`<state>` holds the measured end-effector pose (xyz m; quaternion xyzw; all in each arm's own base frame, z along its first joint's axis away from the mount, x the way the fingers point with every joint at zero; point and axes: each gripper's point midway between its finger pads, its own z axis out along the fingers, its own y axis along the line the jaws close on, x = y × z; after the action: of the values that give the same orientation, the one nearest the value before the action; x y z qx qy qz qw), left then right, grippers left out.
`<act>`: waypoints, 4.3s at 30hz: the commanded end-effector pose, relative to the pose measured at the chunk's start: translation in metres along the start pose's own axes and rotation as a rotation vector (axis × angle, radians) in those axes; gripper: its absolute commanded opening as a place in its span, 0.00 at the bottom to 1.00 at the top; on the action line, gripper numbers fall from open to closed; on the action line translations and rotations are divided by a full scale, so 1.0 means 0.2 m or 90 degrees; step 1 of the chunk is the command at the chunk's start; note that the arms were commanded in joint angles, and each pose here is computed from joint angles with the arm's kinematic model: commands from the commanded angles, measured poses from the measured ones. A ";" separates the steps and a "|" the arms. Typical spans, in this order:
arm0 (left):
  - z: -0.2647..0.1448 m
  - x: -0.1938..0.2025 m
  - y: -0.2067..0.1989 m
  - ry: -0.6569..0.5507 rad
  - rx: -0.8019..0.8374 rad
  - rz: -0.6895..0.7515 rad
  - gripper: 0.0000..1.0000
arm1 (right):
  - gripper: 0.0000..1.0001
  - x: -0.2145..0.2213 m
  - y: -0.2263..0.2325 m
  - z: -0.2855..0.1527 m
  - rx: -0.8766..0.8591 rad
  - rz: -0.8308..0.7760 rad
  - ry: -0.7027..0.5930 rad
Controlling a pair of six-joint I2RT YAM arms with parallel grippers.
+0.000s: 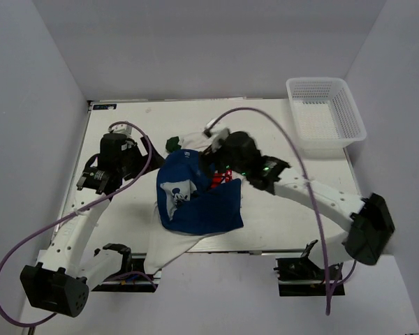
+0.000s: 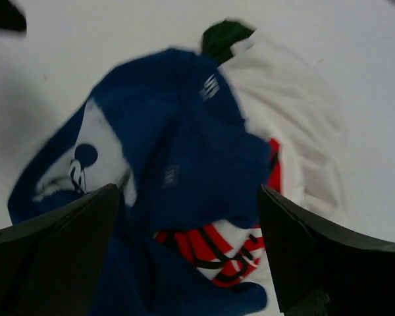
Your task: Fold and stack the t-shirts
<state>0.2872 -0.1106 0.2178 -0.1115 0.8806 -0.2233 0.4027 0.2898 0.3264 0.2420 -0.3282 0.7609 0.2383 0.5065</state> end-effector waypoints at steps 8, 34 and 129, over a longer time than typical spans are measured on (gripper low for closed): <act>-0.14 -0.06 0.14 -0.046 -0.126 -0.039 1.00 | 0.90 0.42 0.35 0.36 -0.022 -0.274 0.137; -0.21 -0.02 0.14 -0.063 -0.108 -0.045 1.00 | 0.00 -0.50 0.23 0.13 0.131 -0.051 -0.240; -0.06 0.04 0.14 -0.002 -0.094 -0.049 1.00 | 0.90 -0.01 -0.56 0.01 0.102 0.125 0.028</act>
<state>0.2821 -0.0886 0.2050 -0.1751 0.8903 -0.1729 0.3831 0.4125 0.2177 0.2824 -0.1870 0.7950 0.1959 0.5428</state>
